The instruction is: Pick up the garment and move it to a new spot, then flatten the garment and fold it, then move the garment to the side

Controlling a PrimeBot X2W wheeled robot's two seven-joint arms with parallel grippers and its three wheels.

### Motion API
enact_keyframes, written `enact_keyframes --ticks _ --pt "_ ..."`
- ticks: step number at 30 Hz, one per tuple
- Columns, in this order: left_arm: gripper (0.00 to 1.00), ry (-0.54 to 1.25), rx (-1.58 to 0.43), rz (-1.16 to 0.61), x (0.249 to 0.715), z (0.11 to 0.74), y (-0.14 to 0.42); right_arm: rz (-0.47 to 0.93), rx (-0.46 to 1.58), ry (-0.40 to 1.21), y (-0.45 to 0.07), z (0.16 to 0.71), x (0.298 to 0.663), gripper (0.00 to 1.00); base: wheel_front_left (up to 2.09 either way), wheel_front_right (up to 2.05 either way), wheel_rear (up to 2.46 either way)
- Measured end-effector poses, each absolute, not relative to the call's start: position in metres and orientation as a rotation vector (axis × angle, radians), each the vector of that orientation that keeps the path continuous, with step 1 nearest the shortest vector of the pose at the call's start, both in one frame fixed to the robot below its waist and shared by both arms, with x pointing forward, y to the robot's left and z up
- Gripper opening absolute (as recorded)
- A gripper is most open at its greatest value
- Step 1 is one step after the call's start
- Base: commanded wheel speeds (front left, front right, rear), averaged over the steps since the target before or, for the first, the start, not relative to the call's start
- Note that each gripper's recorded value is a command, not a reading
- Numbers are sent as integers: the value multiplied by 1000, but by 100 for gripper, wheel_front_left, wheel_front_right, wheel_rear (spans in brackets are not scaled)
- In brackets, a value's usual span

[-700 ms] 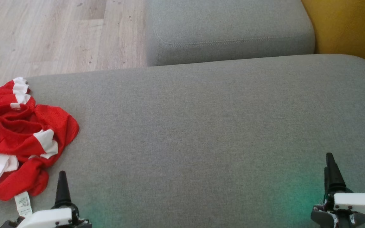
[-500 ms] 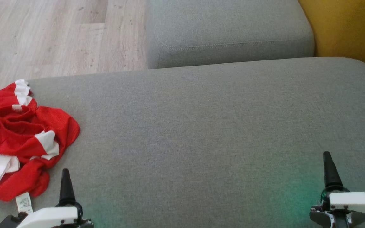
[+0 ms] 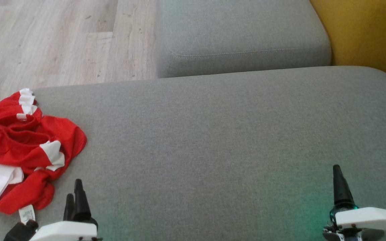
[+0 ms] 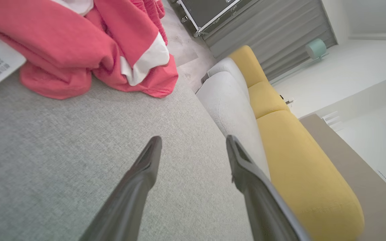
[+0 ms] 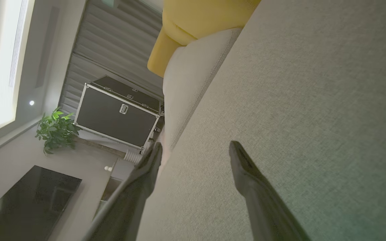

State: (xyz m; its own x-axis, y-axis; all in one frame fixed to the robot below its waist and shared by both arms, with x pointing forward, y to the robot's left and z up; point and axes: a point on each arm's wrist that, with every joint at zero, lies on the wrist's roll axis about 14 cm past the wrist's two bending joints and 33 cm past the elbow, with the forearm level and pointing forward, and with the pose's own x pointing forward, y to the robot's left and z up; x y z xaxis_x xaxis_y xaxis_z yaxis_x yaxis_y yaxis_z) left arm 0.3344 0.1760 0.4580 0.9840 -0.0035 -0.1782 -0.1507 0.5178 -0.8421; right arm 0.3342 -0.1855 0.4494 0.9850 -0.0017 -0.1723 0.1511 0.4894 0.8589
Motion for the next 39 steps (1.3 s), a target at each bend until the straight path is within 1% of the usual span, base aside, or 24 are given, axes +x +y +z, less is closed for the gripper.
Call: enact_keyframes --ticks 6,12,26,39 --pt "100 165 -934 89 332 459 174 -66 966 145 -181 455 334 100 0 0 0" --pt "100 147 -827 50 332 466 167 -36 858 134 -176 459 332 100 0 0 0" --pt "100 122 -657 42 321 469 165 27 682 140 -161 459 323 100 0 0 0" --pt "100 68 -503 25 315 479 164 82 520 100 -151 468 318 100 0 0 0"
